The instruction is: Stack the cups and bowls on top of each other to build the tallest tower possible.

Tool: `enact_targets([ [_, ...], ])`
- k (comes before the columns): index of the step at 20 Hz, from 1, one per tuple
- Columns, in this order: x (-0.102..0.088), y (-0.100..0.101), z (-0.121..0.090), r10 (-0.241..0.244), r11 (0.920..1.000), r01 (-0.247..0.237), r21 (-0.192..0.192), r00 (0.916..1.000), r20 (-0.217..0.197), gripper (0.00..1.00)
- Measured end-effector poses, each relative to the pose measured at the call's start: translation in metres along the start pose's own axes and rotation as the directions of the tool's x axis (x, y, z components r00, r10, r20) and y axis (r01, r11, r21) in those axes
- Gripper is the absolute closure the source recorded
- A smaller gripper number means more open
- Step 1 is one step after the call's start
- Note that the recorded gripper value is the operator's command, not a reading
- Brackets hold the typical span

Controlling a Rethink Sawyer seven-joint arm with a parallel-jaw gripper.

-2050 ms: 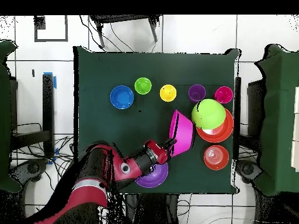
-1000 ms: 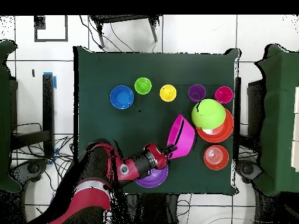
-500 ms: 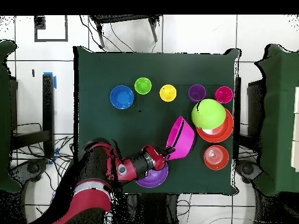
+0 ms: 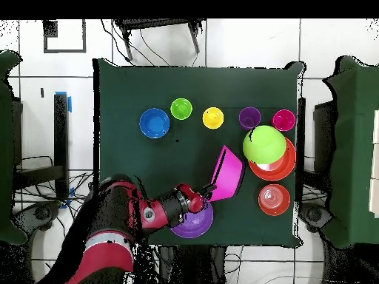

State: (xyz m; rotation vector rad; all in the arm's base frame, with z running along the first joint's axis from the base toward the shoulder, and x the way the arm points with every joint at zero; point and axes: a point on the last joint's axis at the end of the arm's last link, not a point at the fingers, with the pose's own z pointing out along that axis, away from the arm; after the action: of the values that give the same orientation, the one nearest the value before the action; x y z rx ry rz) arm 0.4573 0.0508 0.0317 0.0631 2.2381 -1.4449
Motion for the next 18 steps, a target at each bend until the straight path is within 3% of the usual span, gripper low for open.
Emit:
enact_targets([
  [7,-0.013,0.021,-0.019,-0.125,0.9921,0.125,0.014,0.9908,0.052,1.0],
  [10,-0.017,0.04,-0.032,-0.21,0.9775,0.207,0.04,0.9742,0.083,1.0],
  [15,-0.014,0.06,-0.043,-0.282,0.9589,0.277,0.062,0.9534,0.107,1.0],
  [16,-0.011,0.07,-0.048,-0.311,0.9499,0.304,0.074,0.9433,0.117,1.0],
  [18,-0.008,0.076,-0.052,-0.324,0.9453,0.316,0.082,0.9378,0.125,1.0],
])
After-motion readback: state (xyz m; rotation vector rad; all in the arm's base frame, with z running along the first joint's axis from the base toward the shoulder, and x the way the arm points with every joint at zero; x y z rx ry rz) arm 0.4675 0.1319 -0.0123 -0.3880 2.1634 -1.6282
